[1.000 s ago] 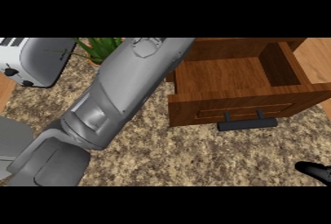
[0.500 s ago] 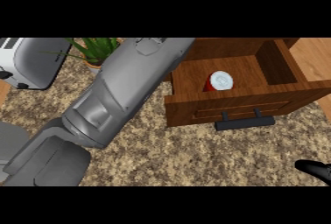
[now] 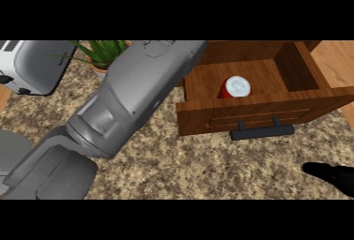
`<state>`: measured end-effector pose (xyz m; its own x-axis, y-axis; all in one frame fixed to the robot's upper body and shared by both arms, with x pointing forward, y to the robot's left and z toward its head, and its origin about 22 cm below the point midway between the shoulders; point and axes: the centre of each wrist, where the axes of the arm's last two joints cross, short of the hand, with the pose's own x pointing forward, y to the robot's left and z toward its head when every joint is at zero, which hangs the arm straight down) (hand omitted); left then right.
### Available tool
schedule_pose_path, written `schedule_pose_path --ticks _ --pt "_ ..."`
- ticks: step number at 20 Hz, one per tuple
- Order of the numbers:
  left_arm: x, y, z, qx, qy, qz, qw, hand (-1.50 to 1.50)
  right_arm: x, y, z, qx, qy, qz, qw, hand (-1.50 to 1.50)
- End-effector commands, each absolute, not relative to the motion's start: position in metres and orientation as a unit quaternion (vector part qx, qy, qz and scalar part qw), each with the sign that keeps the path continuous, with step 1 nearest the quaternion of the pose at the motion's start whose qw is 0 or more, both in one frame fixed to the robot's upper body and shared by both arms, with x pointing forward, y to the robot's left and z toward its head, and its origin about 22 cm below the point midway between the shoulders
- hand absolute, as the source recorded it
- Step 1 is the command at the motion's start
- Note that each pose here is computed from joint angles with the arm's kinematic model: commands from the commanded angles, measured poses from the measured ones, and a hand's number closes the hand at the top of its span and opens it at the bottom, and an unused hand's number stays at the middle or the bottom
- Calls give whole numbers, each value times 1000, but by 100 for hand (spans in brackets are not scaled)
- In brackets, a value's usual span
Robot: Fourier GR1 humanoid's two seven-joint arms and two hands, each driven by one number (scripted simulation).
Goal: Pick up the can, place it into the drawer and close the drawer
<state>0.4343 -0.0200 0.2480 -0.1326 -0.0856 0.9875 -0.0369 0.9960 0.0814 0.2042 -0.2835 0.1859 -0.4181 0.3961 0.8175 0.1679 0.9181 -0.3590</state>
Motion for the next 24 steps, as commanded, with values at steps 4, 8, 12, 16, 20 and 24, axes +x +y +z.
schedule_pose_path --ticks 4,8,12,16,20,24 --pt "436 -16 244 17 -746 9 666 -150 225 -270 183 -250 -814 219 477 -150" --pt "434 -22 255 16 -756 1 654 -150 256 -253 185 -294 -800 249 460 -150" --pt "438 -17 249 19 -759 -5 651 -150 275 -236 166 -313 -781 303 448 -150" --pt "443 -8 257 37 -761 -13 648 -150 291 -227 130 -336 -754 334 455 -150" --pt "433 -27 274 18 -761 -11 649 -150 328 -219 122 -378 -726 366 443 -150" --pt "447 3 255 14 -759 -8 651 -150 352 -207 100 -397 -714 393 423 -150"
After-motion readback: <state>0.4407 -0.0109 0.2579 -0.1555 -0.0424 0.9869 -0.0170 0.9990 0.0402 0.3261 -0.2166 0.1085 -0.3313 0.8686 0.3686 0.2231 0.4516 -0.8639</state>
